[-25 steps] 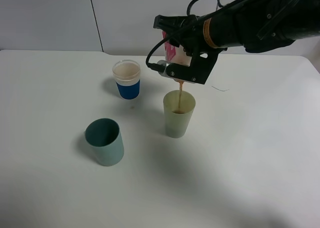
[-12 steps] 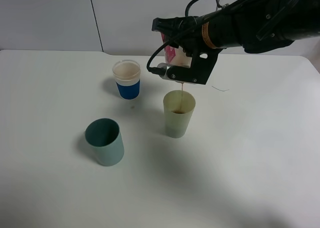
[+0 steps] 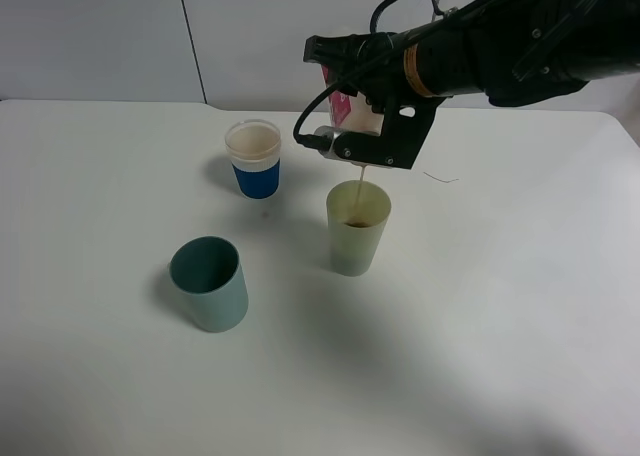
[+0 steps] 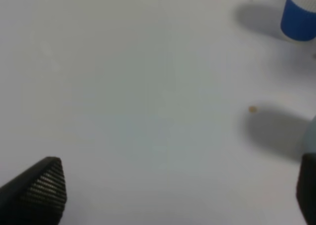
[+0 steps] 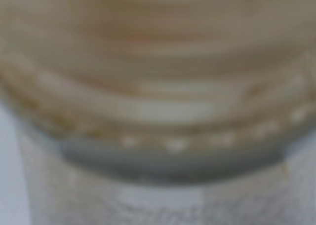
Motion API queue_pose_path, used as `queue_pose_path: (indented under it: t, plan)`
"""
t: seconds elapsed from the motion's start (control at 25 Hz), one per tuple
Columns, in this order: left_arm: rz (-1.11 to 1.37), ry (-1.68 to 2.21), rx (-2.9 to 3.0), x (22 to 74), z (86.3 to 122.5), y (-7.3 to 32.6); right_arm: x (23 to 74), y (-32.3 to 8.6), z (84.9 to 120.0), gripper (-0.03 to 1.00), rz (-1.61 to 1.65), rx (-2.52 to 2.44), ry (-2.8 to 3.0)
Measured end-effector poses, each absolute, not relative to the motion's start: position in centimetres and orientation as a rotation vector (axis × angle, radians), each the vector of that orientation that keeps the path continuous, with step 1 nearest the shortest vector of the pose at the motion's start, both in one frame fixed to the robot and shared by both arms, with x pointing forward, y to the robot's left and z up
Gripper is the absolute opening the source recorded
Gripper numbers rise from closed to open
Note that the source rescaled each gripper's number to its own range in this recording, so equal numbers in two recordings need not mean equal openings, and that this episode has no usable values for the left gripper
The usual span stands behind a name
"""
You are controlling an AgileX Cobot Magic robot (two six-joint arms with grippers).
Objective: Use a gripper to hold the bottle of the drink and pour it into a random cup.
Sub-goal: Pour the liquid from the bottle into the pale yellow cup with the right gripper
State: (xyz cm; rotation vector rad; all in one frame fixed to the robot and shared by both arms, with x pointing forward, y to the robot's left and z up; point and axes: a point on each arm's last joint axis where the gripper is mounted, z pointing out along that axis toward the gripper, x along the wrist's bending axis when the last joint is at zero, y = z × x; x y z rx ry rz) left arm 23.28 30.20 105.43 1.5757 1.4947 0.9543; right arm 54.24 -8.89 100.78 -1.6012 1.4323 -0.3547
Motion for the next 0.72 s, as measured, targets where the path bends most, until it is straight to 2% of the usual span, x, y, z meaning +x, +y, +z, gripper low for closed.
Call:
queue_pose_path:
  t: [0.72]
  plan:
    - [0.954, 1.495, 1.576, 23.28, 105.43, 30.20, 54.10, -8.71, 100.74, 0.00, -0.341, -1.631, 1.404]
